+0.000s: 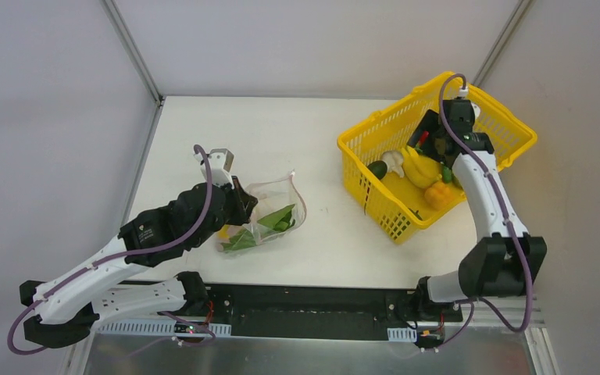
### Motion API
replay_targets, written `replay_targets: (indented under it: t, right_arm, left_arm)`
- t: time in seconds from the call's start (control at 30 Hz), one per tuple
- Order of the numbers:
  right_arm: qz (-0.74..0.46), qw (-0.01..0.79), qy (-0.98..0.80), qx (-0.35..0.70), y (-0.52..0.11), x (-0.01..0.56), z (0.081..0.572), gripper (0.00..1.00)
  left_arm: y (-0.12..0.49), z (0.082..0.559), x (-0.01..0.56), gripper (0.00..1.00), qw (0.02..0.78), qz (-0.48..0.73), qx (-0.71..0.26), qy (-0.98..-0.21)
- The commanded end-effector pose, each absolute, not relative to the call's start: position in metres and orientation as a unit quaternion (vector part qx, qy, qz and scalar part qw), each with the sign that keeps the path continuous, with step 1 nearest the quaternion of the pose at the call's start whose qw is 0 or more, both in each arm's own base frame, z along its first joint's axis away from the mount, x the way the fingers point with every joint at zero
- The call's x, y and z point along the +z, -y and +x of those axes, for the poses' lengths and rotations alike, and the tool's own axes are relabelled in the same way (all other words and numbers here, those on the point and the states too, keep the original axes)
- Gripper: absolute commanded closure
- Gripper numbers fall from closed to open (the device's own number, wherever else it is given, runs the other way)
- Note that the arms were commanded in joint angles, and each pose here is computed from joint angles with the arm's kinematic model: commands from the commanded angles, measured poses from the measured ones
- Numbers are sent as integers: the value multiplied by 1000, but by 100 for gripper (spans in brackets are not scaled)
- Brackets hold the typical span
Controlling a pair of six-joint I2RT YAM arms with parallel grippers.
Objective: Place the food in the zip-top bag and seal the zipper
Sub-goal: Pick up the fake vegetable from the bin.
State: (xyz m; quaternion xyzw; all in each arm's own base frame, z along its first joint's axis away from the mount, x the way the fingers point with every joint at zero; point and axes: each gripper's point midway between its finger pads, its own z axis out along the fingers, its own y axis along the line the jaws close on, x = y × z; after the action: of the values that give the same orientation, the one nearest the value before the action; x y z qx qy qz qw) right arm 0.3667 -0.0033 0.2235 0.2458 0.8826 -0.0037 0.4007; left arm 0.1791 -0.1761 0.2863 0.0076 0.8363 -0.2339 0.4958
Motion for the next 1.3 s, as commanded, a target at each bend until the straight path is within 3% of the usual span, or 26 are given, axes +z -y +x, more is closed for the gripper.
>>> replay_targets:
  t: [0.0,0.27,0.5,0.6,0.77,0.93,1.17,1.27]
  right_arm:
    - [214,389,-896,22,-7,209,394,11]
    - [183,307,-933,-40,6,141,417,18]
    - [150,302,-937,93,-42,136,441,25]
    - [161,288,-938,109,-49,126,449,33]
    - [160,246,-951,100,-49,99,455,37]
    - [149,219,-960,93,-48,80,452,53]
    - [142,229,-958,101,-50,81,446,66]
    - [141,227,-959,98,-49,82,443,86]
  left_arm:
    - [177,181,293,100,505,24,-234,-831]
    - [186,175,299,100,503,44,-263,-822]
    - [187,176,296,100,503,59,-254,-824]
    - [188,176,293,100,498,66,-250,-828]
    - [186,176,288,100,495,61,-244,-832]
    - [184,178,286,100,497,54,-237,-833]
    - [182,179,285,100,497,49,-233,-834]
    - [182,178,284,100,494,48,-234,-836]
